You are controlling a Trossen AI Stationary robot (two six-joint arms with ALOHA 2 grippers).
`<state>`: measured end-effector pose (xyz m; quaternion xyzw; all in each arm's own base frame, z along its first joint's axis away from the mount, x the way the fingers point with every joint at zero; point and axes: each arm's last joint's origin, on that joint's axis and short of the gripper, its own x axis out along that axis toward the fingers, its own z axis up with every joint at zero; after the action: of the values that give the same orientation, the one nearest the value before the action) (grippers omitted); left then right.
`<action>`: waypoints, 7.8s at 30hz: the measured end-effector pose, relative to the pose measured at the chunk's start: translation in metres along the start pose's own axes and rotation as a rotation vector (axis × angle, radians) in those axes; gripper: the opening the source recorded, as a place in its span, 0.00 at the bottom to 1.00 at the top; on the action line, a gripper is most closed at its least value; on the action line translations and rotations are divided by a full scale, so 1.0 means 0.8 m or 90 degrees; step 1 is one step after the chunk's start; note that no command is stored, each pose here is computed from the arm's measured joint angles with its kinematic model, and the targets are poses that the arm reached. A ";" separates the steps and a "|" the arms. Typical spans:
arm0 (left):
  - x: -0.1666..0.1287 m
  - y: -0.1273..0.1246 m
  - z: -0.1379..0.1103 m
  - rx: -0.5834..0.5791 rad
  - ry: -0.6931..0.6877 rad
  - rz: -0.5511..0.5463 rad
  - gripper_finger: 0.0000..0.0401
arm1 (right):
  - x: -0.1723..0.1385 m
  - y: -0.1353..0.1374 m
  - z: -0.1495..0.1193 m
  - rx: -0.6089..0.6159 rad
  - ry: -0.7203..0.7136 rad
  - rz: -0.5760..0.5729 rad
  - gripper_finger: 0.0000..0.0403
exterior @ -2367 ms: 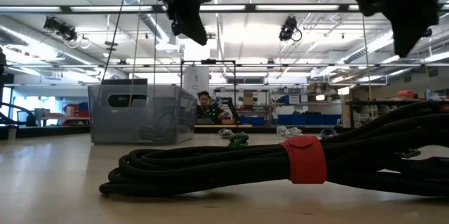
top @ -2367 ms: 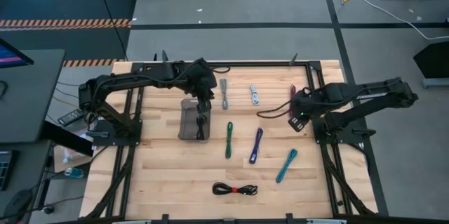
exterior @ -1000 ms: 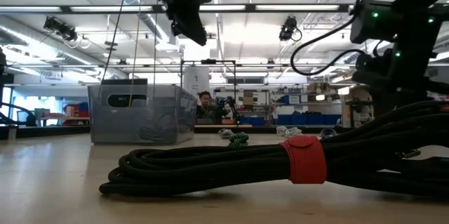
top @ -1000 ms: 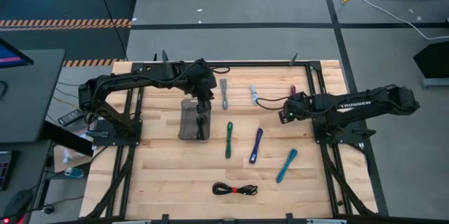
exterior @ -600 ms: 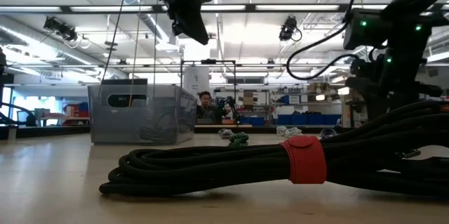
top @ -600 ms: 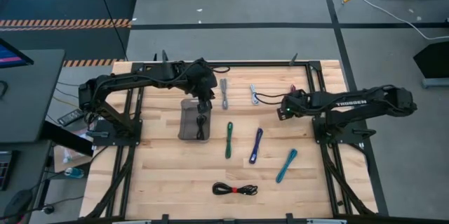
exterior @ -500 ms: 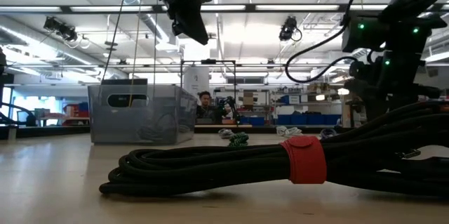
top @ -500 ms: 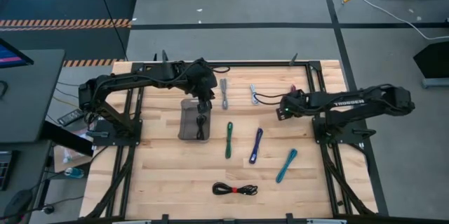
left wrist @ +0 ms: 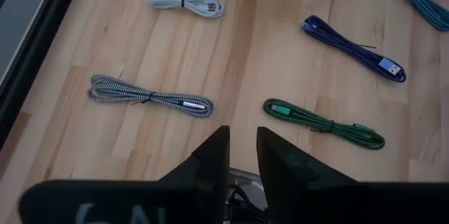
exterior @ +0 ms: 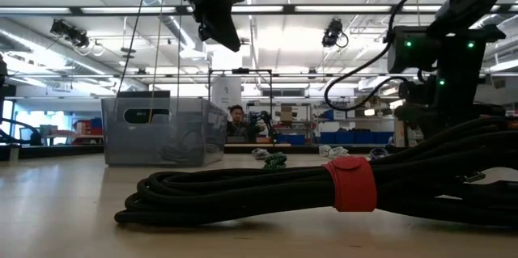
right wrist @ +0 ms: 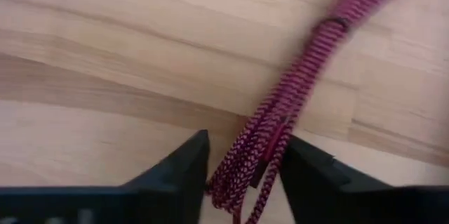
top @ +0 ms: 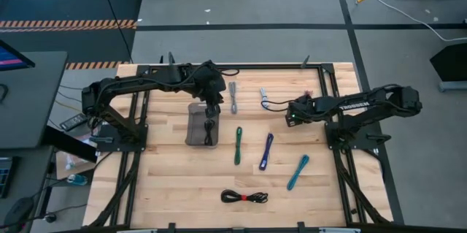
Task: Pick and place USB-C Cables
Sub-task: Put the pink USB cable into the black bin
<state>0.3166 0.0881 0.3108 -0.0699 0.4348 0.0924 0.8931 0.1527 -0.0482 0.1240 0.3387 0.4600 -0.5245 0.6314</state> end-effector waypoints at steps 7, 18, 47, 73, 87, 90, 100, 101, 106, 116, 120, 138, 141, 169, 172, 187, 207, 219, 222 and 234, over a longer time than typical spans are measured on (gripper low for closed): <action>0.000 0.000 0.000 0.000 0.000 0.000 0.19 | -0.007 -0.001 0.001 -0.022 -0.005 0.038 0.08; 0.000 0.000 0.004 0.001 -0.023 -0.005 0.19 | -0.083 0.024 0.014 -0.125 -0.010 0.290 0.08; -0.045 -0.012 0.092 -0.035 -0.529 -0.242 0.63 | -0.307 0.043 0.052 -0.302 -0.410 0.649 0.08; -0.060 -0.031 0.101 -0.008 -0.603 -0.324 0.65 | -0.302 0.095 0.054 -0.345 -0.467 0.681 0.08; -0.051 -0.025 0.098 -0.047 -0.572 -0.242 0.19 | -0.302 0.095 0.052 -0.344 -0.462 0.679 0.08; -0.053 -0.026 0.099 -0.043 -0.581 -0.244 0.08 | -0.302 0.095 0.052 -0.343 -0.464 0.681 0.08; -0.055 -0.029 0.100 -0.027 -0.599 -0.234 0.08 | -0.311 0.096 0.055 -0.316 -0.483 0.725 0.25; -0.055 -0.029 0.100 -0.028 -0.597 -0.233 0.08 | -0.313 0.095 0.056 -0.311 -0.486 0.732 0.31; -0.055 -0.030 0.100 -0.027 -0.598 -0.236 0.08 | -0.320 0.096 0.055 -0.327 -0.488 0.790 0.53; -0.040 -0.028 0.089 -0.037 -0.502 -0.218 0.08 | -0.334 0.069 0.056 -0.333 -0.484 0.842 0.66; -0.031 -0.031 0.082 -0.038 -0.460 -0.209 0.08 | -0.342 0.053 0.059 -0.322 -0.501 0.850 0.65; -0.002 -0.055 0.020 0.008 -0.100 -0.237 0.08 | -0.345 -0.013 0.060 -0.285 -0.475 0.817 0.65; -0.001 -0.057 0.006 -0.008 -0.020 -0.274 0.08 | -0.344 -0.013 0.059 -0.286 -0.469 0.814 0.64; -0.017 0.072 -0.024 -0.242 0.070 -0.300 0.08 | -0.339 -0.008 0.058 -0.300 -0.451 0.800 0.64; -0.019 0.078 -0.025 -0.257 0.065 -0.311 0.08 | -0.339 -0.008 0.058 -0.302 -0.452 0.800 0.64; 0.000 0.104 -0.053 -0.321 0.092 -0.258 0.08 | -0.338 -0.008 0.058 -0.303 -0.450 0.798 0.64; 0.086 0.076 -0.142 -0.421 0.106 -0.344 0.08 | -0.338 -0.008 0.058 -0.302 -0.442 0.805 0.64; 0.084 0.078 -0.154 -0.410 0.155 -0.303 0.08 | -0.338 -0.008 0.057 -0.302 -0.442 0.804 0.64; 0.084 0.079 -0.153 -0.413 0.149 -0.301 0.08 | -0.338 -0.008 0.057 -0.302 -0.442 0.804 0.64; 0.089 0.060 -0.147 -0.374 0.146 -0.322 0.27 | -0.338 -0.008 0.057 -0.303 -0.443 0.804 0.64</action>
<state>0.2588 0.1181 0.1807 -0.4369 0.4557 -0.0186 0.7753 0.1496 0.0034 0.3936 0.2072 0.0541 -0.0267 0.9764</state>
